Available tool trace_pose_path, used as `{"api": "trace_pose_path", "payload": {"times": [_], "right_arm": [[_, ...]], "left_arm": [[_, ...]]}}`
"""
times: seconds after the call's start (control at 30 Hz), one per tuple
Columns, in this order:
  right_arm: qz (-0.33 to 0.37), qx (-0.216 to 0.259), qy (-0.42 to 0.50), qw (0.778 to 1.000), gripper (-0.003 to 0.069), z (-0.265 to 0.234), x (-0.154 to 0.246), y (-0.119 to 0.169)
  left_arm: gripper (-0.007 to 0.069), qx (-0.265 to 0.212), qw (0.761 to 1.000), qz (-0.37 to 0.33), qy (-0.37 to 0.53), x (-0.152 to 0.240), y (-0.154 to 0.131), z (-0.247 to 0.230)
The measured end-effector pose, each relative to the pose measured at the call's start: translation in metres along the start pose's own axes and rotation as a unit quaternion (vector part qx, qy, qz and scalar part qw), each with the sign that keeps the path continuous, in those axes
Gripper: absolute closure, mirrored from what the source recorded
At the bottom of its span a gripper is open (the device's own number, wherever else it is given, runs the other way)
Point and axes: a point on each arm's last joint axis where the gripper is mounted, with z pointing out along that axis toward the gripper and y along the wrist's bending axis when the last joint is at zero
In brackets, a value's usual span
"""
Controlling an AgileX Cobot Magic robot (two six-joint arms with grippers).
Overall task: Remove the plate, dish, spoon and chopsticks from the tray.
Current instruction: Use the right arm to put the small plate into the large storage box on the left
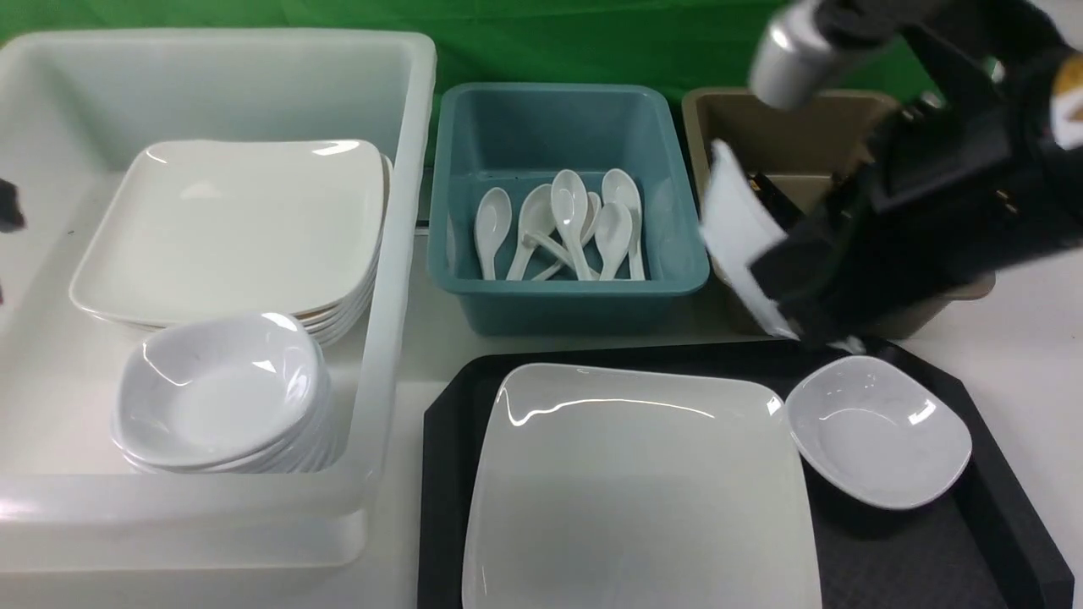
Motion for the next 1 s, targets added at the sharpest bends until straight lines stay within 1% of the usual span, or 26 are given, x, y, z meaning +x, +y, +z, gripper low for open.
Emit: {"api": "trace_pose_path", "payload": {"times": [0.1, 0.13, 0.17, 0.2, 0.23, 0.27, 0.4, 0.53, 0.63, 0.77, 0.8, 0.83, 0.9, 0.93, 0.97, 1.0], "right_arm": [[-0.044, -0.023, -0.029, 0.998, 0.0593, 0.020, -0.030, 0.016], [-0.049, -0.027, -0.031, 0.998, 0.0593, 0.023, -0.034, 0.018], [-0.075, -0.039, -0.050, 0.995, 0.0593, 0.040, -0.052, 0.032], [-0.078, -0.041, -0.049, 0.995, 0.0593, 0.042, -0.053, 0.033], [-0.106, -0.053, -0.068, 0.991, 0.0593, 0.062, -0.069, 0.050], [-0.108, -0.055, -0.067, 0.990, 0.0593, 0.065, -0.070, 0.052], [-0.147, -0.075, -0.105, 0.981, 0.0593, 0.109, -0.094, 0.087], [-0.174, -0.083, -0.113, 0.975, 0.0593, 0.141, -0.097, 0.105], [-0.208, -0.090, -0.109, 0.968, 0.0593, 0.185, -0.090, 0.126], [-0.221, -0.094, -0.098, 0.966, 0.0593, 0.209, -0.083, 0.134], [-0.224, -0.096, -0.088, 0.966, 0.0590, 0.222, -0.077, 0.136], [-0.224, -0.096, -0.087, 0.966, 0.0589, 0.223, -0.077, 0.137], [-0.226, -0.097, -0.083, 0.966, 0.0551, 0.231, -0.074, 0.139], [-0.227, -0.098, -0.083, 0.965, 0.0490, 0.231, -0.074, 0.140], [-0.227, -0.098, -0.083, 0.965, 0.0490, 0.231, -0.074, 0.140], [-0.228, -0.098, -0.083, 0.965, 0.0377, 0.229, -0.074, 0.140]], "left_arm": [[0.0571, 0.012, 0.998, -0.050, -0.028, -0.008, 0.015, -0.004], [0.0571, 0.012, 0.998, -0.053, -0.029, -0.008, 0.016, -0.004], [0.0571, 0.013, 0.996, -0.076, -0.039, -0.011, 0.024, -0.007], [0.0571, 0.013, 0.996, -0.078, -0.039, -0.011, 0.025, -0.007], [0.0571, 0.011, 0.995, -0.090, -0.044, -0.012, 0.030, -0.008], [0.0571, 0.011, 0.995, -0.091, -0.044, -0.012, 0.030, -0.009], [0.0571, 0.015, 0.994, -0.096, -0.045, -0.012, 0.031, -0.009], [0.0571, 0.016, 0.994, -0.096, -0.043, -0.012, 0.030, -0.009], [0.0571, 0.016, 0.994, -0.096, -0.043, -0.012, 0.030, -0.009], [0.0571, 0.016, 0.994, -0.096, -0.043, -0.012, 0.030, -0.009], [0.0571, 0.016, 0.994, -0.096, -0.043, -0.012, 0.030, -0.009], [0.0571, 0.016, 0.994, -0.096, -0.043, -0.012, 0.030, -0.009], [0.0571, 0.016, 0.995, -0.092, -0.043, -0.012, 0.030, -0.009], [0.0571, 0.016, 0.995, -0.090, -0.043, -0.012, 0.030, -0.009], [0.0571, 0.016, 0.995, -0.089, -0.043, -0.012, 0.030, -0.009], [0.0571, 0.017, 0.995, -0.088, -0.043, -0.012, 0.030, -0.009]]}}
